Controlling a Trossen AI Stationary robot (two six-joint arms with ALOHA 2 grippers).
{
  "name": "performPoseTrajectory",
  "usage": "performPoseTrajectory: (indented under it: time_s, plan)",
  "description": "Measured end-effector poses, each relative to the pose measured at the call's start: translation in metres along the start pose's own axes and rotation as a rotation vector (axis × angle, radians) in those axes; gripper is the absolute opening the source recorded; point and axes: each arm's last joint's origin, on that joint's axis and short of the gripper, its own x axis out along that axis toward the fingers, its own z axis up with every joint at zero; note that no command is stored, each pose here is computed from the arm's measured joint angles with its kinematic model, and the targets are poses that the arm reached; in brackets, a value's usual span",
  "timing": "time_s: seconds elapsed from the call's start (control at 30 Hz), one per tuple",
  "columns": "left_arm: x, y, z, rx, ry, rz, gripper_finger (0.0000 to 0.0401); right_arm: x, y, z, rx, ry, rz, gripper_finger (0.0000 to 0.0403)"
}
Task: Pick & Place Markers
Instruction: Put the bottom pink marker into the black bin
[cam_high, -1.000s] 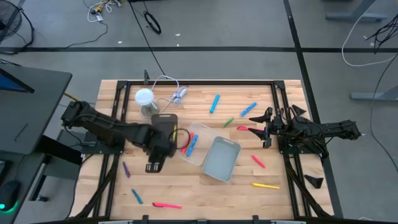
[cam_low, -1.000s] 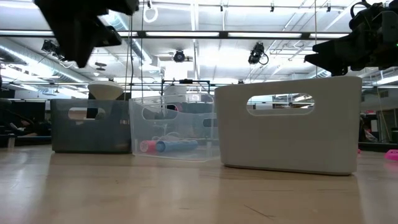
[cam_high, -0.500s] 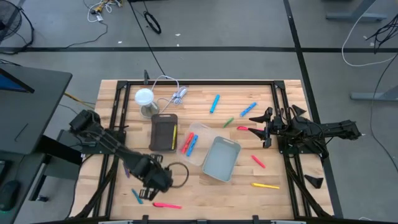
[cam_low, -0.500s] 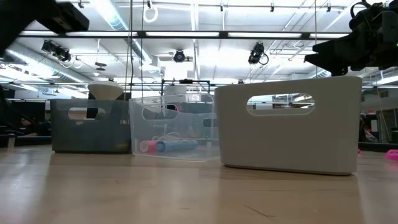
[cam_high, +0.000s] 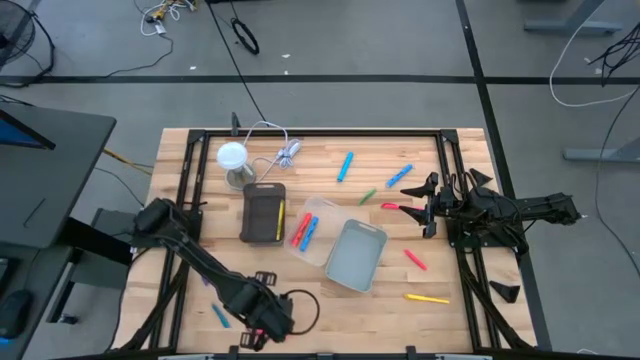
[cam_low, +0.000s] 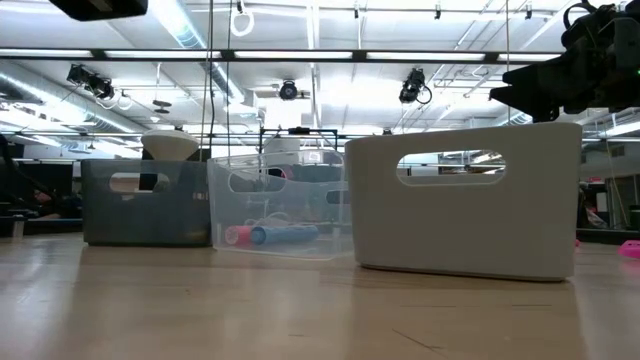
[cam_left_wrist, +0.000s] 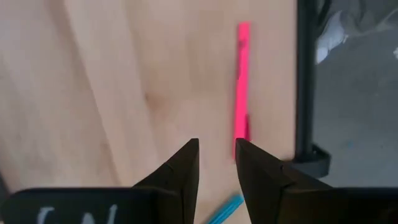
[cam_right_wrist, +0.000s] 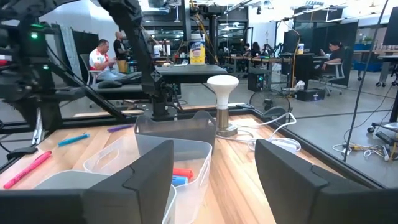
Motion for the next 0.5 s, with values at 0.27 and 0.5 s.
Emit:
performPoseTrajectory:
  time_s: [0.27, 0.5]
  plan:
    - [0.005, -0.018, 0.012, -0.009, -0.022, -0.020, 0.0110, 0.000, 0.000, 0.000, 0.000, 0.000, 0.000, 0.0229]
    - [0.017, -0.025, 0.011, -0.047, 0.001, -0.010, 0.0110, 0.000, 0.000, 0.000, 0.000, 0.000, 0.000, 0.0229]
